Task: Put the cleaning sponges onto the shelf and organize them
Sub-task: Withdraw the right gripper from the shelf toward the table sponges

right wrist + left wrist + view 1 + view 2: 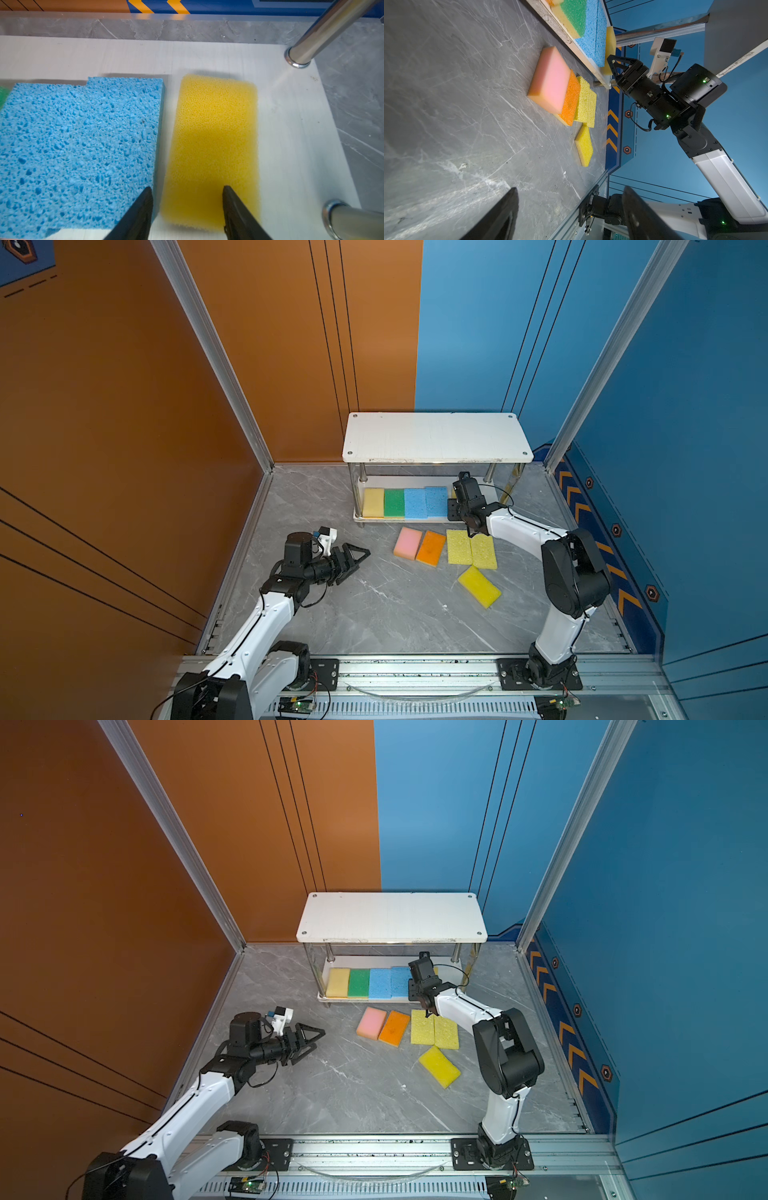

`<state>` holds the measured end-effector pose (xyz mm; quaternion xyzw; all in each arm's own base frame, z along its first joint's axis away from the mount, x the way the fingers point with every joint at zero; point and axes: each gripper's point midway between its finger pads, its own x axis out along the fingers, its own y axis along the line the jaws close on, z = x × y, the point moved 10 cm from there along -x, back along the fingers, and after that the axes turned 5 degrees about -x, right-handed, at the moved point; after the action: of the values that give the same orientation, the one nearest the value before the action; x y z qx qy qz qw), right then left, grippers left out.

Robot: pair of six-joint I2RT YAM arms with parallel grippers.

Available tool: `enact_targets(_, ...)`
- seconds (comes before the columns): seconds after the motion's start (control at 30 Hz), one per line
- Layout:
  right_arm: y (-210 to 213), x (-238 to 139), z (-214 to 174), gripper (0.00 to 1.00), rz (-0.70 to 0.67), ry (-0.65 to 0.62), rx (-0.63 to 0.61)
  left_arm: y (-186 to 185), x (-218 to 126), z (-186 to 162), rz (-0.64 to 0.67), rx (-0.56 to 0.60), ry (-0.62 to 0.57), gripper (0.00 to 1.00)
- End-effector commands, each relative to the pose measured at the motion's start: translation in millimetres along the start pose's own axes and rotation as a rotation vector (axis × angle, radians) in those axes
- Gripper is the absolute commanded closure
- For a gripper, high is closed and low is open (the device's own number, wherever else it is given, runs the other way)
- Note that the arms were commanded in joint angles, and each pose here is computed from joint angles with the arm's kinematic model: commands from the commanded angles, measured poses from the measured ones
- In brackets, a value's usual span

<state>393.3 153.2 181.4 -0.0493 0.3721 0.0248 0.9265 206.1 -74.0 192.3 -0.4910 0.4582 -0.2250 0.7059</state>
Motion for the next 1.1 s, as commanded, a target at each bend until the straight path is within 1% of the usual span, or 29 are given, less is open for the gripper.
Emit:
enact_targets(0.0,2,-3,-4,0.43,-0.069,0.027,-0.077,7,0,-2,0.004,-0.007,0.013,0.21)
enact_targets(0.13,9,-9,-2,0.43,-0.078,0.002,-0.113,7,1,-1,0.004,-0.009,0.014,0.21)
enact_targets(0.4,10,-13,2,0.41,-0.080,-0.033,-0.103,8,2,-1,0.006,-0.012,0.015,0.21)
enact_targets(0.57,8,-18,1,0.41,-0.074,-0.037,-0.079,9,2,0,0.007,-0.015,0.013,0.21)
enact_targets(0.8,0,-43,0,0.38,-0.073,-0.073,-0.035,8,3,0,0.002,-0.016,0.013,0.21)
enact_targets(0.97,-3,-60,3,0.36,-0.030,-0.098,-0.004,5,1,-1,-0.006,-0.014,0.010,0.21)
enact_targets(1.07,-5,-72,4,0.35,0.041,-0.104,0.032,3,-1,-2,-0.016,-0.010,0.004,0.21)
